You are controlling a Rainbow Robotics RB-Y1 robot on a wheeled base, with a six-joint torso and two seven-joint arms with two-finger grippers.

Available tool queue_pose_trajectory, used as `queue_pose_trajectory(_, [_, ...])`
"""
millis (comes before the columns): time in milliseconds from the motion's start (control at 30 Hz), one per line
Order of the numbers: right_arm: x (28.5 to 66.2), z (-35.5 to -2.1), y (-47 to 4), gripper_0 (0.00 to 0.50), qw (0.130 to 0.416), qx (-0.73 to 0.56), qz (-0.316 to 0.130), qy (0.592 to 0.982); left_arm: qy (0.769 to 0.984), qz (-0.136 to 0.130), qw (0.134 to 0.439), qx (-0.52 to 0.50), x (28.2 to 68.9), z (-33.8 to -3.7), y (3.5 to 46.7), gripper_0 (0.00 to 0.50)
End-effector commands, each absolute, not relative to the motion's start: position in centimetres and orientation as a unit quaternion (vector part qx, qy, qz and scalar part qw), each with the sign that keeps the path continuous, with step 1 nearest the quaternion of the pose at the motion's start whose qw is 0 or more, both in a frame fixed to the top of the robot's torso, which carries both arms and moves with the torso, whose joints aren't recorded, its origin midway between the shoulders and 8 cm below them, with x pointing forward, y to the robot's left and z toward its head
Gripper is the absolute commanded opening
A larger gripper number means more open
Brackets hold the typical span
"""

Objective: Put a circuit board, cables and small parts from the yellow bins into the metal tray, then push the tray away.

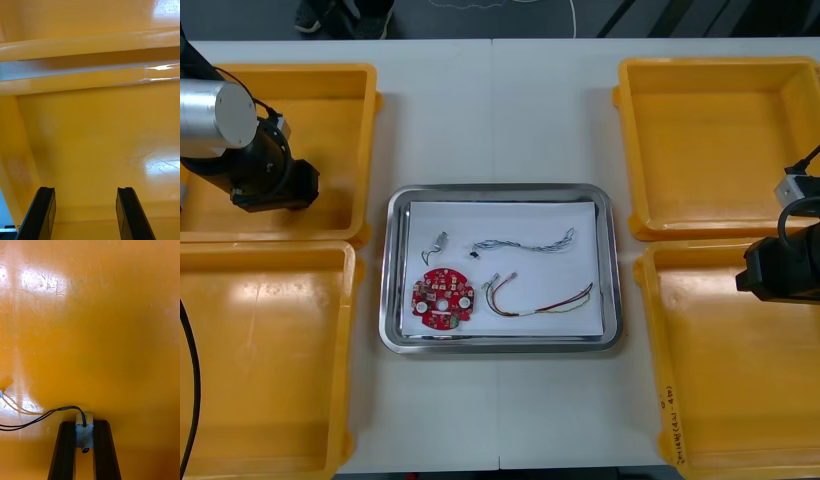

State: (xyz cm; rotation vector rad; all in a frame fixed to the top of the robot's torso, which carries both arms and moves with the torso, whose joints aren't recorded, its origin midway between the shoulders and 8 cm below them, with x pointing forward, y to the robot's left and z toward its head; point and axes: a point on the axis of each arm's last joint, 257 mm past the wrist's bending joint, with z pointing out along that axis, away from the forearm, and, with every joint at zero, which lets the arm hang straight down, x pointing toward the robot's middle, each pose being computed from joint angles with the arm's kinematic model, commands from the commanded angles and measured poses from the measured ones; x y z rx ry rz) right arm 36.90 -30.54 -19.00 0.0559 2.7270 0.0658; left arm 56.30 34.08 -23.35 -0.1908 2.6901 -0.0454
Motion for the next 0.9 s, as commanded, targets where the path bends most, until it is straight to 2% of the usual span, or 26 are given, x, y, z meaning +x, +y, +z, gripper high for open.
queue_pose_trajectory(33, [37.0,-18.4,-30.1,0.466,0.22,0.002,0.028,0.975,0.971,-0.009,0.235,-0.035,57.6,-20.0,33.3,0.0])
queue_pose_trajectory(267, [36.5,-19.4,-29.2,0.467,0.209,-0.017,0.028,0.977,0.965,-0.022,0.257,-0.043,57.1,-14.8,33.6,0.0])
queue_pose_trajectory(467, [36.4,-19.9,-29.1,0.466,0.206,-0.026,0.02,0.978,0.962,-0.026,0.267,-0.04,55.8,-11.5,33.1,0.0])
queue_pose_trajectory(600, [36.3,-20.0,-29.1,0.466,0.204,-0.029,0.02,0.978,0.961,-0.032,0.269,-0.058,54.6,-9.9,31.9,0.0])
queue_pose_trajectory(900, [36.0,-20.3,-29.0,0.466,0.199,-0.037,0.021,0.979,0.962,-0.027,0.259,-0.078,52.4,-9.1,28.1,0.0])
